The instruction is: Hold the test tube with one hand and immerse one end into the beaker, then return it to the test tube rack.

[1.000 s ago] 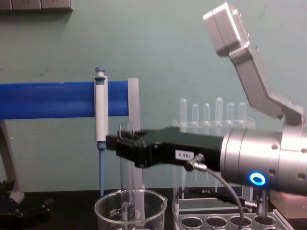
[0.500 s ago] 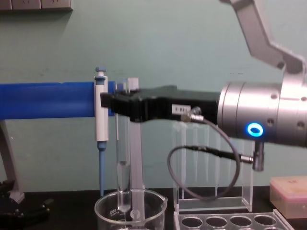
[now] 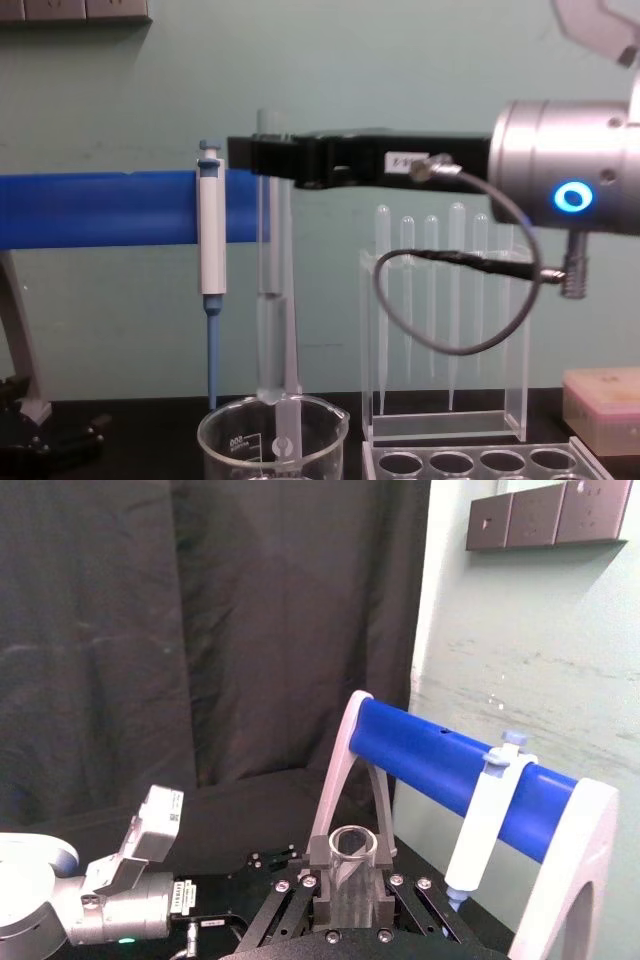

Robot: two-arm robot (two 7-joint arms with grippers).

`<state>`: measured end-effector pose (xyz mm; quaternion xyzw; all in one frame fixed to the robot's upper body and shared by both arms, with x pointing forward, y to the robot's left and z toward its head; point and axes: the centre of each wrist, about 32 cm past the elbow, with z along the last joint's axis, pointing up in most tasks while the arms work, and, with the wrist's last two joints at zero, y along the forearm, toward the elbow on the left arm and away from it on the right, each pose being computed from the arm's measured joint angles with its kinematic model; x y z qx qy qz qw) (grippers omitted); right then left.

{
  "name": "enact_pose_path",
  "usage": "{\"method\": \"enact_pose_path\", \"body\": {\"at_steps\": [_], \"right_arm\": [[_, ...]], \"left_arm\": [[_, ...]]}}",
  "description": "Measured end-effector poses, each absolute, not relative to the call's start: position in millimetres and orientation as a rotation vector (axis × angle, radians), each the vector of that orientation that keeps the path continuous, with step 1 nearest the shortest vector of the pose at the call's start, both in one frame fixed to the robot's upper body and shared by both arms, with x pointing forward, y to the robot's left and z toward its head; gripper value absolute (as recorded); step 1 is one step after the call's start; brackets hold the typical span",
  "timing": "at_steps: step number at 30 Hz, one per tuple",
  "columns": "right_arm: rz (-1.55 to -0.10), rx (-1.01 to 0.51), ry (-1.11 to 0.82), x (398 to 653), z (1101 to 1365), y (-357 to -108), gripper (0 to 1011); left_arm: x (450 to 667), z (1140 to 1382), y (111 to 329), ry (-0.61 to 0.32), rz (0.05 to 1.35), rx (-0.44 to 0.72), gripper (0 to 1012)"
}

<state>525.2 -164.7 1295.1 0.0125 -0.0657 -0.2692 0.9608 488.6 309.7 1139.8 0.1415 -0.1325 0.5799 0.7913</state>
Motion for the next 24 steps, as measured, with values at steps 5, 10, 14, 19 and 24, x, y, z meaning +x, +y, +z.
{"method": "enact_pose_path", "body": {"at_steps": [5, 10, 14, 19, 24], "right_arm": [[-0.559, 0.025, -0.145, 516.7, 1303.6, -177.9, 225], [-0.582, 0.016, -0.158, 506.1, 1308.4, -194.8, 225], [-0.603, 0.007, -0.159, 500.9, 1307.8, -205.0, 225], [-0.645, 0.001, -0.160, 493.3, 1304.3, -221.5, 225], [-0.692, -0.007, -0.167, 486.7, 1297.8, -236.0, 225]], "left_arm": [[488.6, 1139.8, 309.7, -0.285, 1.248, 0.304, 1000], [488.6, 1139.8, 309.7, -0.285, 1.248, 0.305, 1000], [488.6, 1139.8, 309.7, -0.285, 1.248, 0.304, 1000], [488.6, 1139.8, 309.7, -0.285, 1.248, 0.304, 1000], [488.6, 1139.8, 309.7, -0.285, 1.248, 0.304, 1000]]}}
